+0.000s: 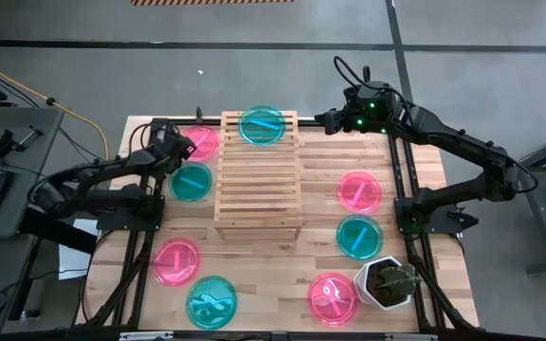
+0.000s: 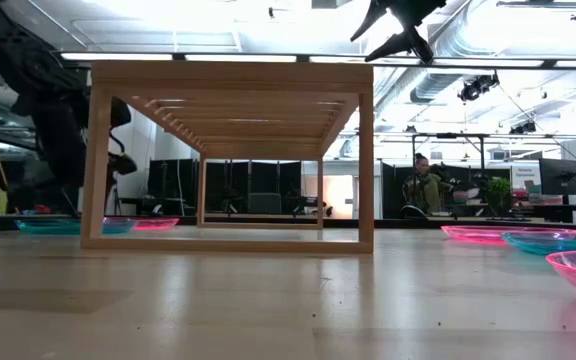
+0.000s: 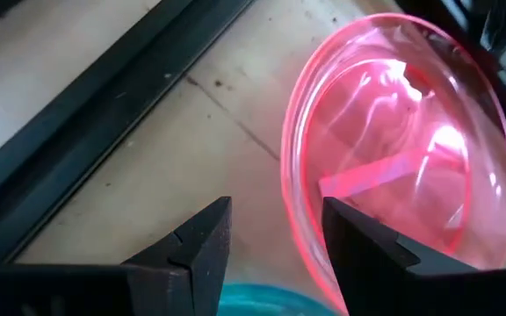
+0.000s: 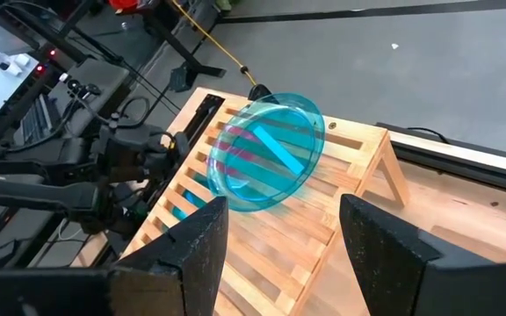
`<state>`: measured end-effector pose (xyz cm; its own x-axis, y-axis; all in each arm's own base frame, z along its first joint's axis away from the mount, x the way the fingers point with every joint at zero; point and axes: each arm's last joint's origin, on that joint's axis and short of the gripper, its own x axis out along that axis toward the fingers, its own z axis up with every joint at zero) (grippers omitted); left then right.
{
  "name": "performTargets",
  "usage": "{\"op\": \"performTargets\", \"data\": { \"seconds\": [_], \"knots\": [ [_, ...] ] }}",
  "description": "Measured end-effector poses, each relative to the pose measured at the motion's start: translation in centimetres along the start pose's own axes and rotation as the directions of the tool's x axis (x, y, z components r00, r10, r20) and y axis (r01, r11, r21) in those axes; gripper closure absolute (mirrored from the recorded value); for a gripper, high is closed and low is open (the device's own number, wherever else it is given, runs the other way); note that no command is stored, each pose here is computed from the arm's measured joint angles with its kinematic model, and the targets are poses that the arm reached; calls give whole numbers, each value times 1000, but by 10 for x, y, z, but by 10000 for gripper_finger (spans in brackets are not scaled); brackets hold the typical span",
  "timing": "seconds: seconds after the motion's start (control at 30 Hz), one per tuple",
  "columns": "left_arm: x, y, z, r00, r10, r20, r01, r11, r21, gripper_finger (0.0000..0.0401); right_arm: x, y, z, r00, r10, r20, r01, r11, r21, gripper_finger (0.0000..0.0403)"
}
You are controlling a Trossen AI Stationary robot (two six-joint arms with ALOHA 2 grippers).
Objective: Place and stack plates onto a shelf
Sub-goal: Put the pink plate on the shelf
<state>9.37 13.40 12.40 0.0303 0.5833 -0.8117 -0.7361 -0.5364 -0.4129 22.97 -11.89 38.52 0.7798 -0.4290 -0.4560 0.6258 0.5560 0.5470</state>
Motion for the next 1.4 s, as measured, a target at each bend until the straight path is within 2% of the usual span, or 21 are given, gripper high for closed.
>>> {"op": "performTargets", "data": {
  "seconds": [0.17,0.37,0.5,0.73,0.8,1.07,1.4],
  "knots": [
    [7,-3,4,1000,-13,24,14,999,-32,231,0,0,0,1000,-1,1,1,1000,1,198],
    [16,-5,4,1000,16,24,-16,999,-27,244,0,-1,0,1000,-19,15,18,999,30,199],
    [18,-8,4,999,15,37,-14,1000,-20,281,0,-1,1,1000,-24,20,23,999,35,198],
    [19,-9,4,999,13,42,-12,1000,-28,381,0,-1,1,1000,-24,20,23,999,43,198],
    [18,-10,5,999,4,47,-2,999,-38,395,0,-1,1,1000,-24,20,23,999,43,198],
    [-6,-10,14,993,-80,84,78,997,25,400,0,6,-4,1000,-4,5,4,1000,26,198],
    [-54,14,23,982,-159,106,152,986,69,401,-1,11,-9,1000,0,3,0,1000,11,199]
  ]
}}
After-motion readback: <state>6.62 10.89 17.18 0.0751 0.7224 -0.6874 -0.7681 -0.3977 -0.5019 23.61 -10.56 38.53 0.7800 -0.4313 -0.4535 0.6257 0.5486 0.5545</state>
